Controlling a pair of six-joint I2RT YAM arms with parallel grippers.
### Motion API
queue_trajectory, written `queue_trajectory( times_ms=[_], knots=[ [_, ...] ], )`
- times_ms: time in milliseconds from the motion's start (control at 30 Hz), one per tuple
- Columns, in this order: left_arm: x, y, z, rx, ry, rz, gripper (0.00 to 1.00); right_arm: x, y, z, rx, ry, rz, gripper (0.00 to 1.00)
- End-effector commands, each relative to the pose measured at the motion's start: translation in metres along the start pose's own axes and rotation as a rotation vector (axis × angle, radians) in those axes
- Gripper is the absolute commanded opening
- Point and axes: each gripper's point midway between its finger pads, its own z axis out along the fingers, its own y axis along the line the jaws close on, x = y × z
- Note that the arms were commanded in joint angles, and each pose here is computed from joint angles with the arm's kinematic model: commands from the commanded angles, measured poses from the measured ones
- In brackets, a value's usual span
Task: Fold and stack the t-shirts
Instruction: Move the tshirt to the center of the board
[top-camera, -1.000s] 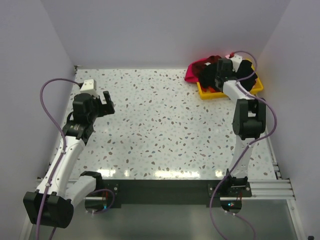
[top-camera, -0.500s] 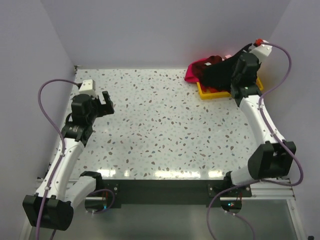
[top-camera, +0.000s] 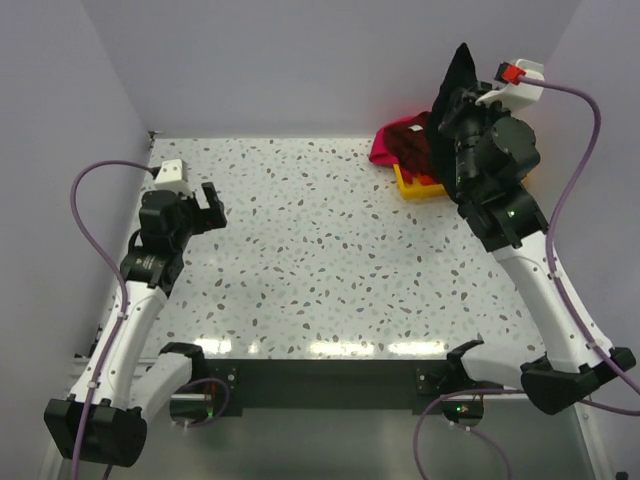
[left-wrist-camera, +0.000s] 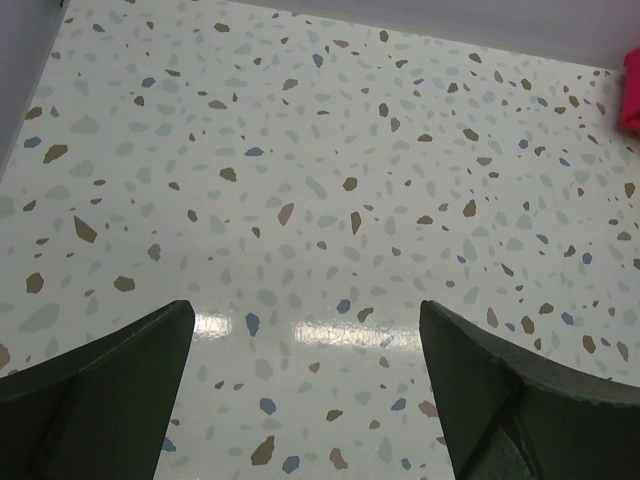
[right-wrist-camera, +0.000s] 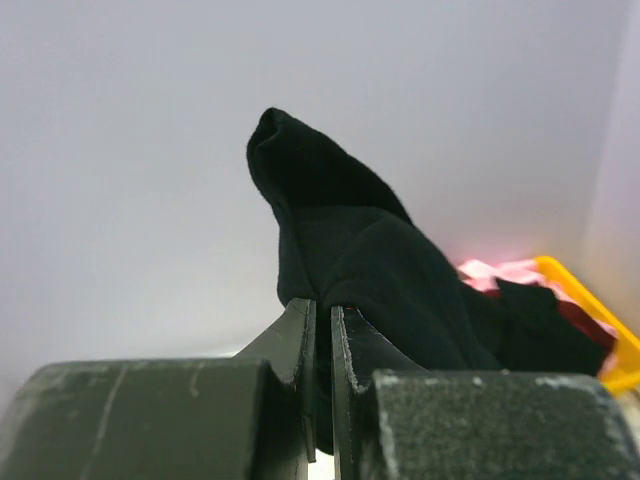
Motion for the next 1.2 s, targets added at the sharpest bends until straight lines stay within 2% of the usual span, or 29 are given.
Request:
queue_trajectory(
  times_ms=[0, 133, 333, 533, 667, 767, 867, 900, 933, 967, 1000, 1033, 1067, 1100, 1133, 1167],
  knots=[
    [-0.017, 0.002, -0.003, -0.009, -0.071, 0.010, 1.00, -0.044, 0.037, -0.021, -0.168, -0.043, 0.046, 0.00],
    [-0.016, 0.005, -0.003, -0.026, -0.073, 0.011, 1.00, -0.044, 0.087, -0.042, -0.329, 0.016, 0.056, 0.00],
    [-0.015, 0.008, -0.002, -0.044, -0.070, 0.013, 1.00, -0.059, 0.151, -0.072, -0.517, 0.037, 0.057, 0.00],
    [-0.016, 0.012, -0.003, -0.062, -0.073, 0.012, 1.00, -0.078, 0.174, -0.089, -0.593, 0.022, 0.114, 0.00],
    [-0.015, 0.011, -0.002, -0.060, -0.069, 0.011, 1.00, -0.063, 0.148, -0.080, -0.450, 0.024, 0.096, 0.00],
    [-0.014, 0.011, -0.002, -0.057, -0.067, 0.012, 1.00, -0.031, 0.125, -0.079, -0.356, 0.061, 0.048, 0.00],
    [-0.014, 0.010, -0.001, -0.054, -0.065, 0.010, 1.00, 0.009, 0.086, -0.077, -0.179, 0.109, -0.042, 0.00],
    [-0.013, 0.010, -0.001, -0.056, -0.062, 0.012, 1.00, 0.040, 0.074, -0.077, -0.126, 0.149, -0.109, 0.00],
    [-0.013, 0.011, -0.001, -0.058, -0.061, 0.013, 1.00, 0.046, 0.048, -0.077, -0.006, 0.148, -0.139, 0.00],
    [-0.011, 0.011, 0.001, -0.059, -0.052, 0.013, 1.00, 0.059, 0.036, -0.078, 0.039, 0.163, -0.166, 0.00],
    [-0.006, 0.010, 0.004, -0.058, -0.033, 0.016, 1.00, 0.114, 0.000, -0.084, 0.134, 0.252, -0.241, 0.09],
    [-0.006, 0.010, 0.004, -0.058, -0.033, 0.016, 1.00, 0.119, -0.010, -0.083, 0.168, 0.268, -0.229, 0.09],
    [-0.003, 0.011, 0.008, -0.069, -0.018, 0.019, 1.00, 0.130, -0.018, -0.085, 0.164, 0.303, -0.216, 0.20],
    [0.000, 0.007, 0.009, -0.065, -0.007, 0.026, 1.00, 0.151, -0.030, -0.088, 0.180, 0.348, -0.231, 0.46],
    [0.002, 0.004, 0.011, -0.069, 0.003, 0.035, 1.00, 0.163, -0.043, -0.089, 0.207, 0.385, -0.224, 0.60],
    [0.008, 0.006, 0.015, -0.112, 0.026, 0.053, 1.00, 0.170, -0.044, -0.093, 0.193, 0.408, -0.222, 0.79]
  ],
)
